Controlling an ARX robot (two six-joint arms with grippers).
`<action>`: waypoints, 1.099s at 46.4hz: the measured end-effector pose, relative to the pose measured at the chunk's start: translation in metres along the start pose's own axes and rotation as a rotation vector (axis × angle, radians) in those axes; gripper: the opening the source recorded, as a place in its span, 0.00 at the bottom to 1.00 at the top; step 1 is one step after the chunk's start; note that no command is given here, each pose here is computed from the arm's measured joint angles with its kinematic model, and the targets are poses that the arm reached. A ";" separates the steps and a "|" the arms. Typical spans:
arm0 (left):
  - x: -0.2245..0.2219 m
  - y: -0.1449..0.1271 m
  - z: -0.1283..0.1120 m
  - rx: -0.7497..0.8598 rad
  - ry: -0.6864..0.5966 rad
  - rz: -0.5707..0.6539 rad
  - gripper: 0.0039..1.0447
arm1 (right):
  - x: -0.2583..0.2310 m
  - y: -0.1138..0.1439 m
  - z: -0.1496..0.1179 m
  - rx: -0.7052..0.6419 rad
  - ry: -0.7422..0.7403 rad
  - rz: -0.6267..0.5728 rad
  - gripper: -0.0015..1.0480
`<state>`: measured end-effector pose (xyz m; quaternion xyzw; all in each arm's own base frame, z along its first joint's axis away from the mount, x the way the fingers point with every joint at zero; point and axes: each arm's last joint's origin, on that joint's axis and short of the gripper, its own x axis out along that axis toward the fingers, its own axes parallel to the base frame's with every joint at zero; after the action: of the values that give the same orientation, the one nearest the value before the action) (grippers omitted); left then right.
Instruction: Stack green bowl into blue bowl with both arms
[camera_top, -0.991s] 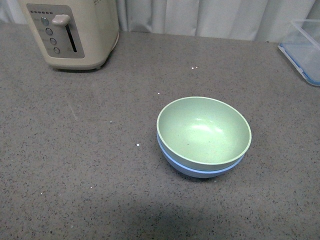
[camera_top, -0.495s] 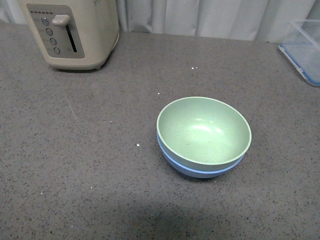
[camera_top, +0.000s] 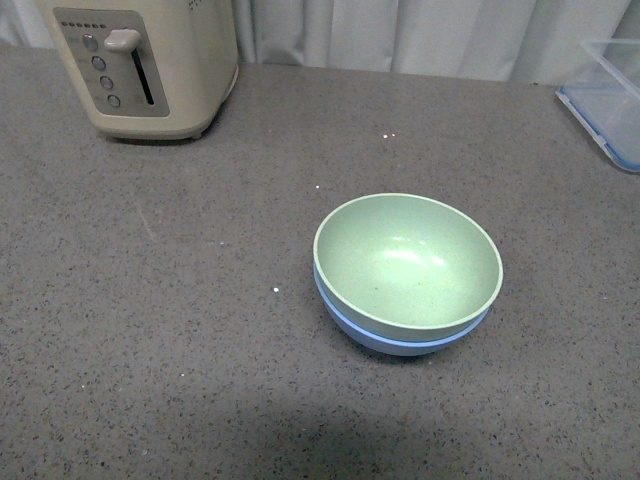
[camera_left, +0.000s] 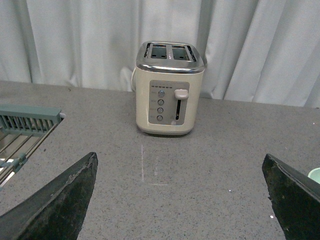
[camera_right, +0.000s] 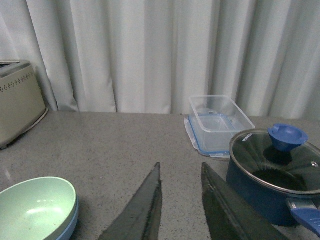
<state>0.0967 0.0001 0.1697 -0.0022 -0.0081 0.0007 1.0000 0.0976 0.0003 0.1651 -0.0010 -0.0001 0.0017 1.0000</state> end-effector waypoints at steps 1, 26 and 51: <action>0.000 0.000 0.000 0.000 0.000 0.000 0.94 | 0.000 0.000 0.000 0.000 0.000 0.000 0.29; 0.000 0.000 0.000 0.000 0.000 0.000 0.94 | 0.000 0.000 0.000 0.000 0.000 0.000 0.91; 0.000 0.000 0.000 0.000 0.000 0.000 0.94 | 0.000 0.000 0.000 0.000 0.000 0.000 0.91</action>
<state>0.0967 0.0001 0.1697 -0.0022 -0.0081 0.0007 1.0000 0.0976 0.0003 0.1651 -0.0009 -0.0001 0.0019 1.0000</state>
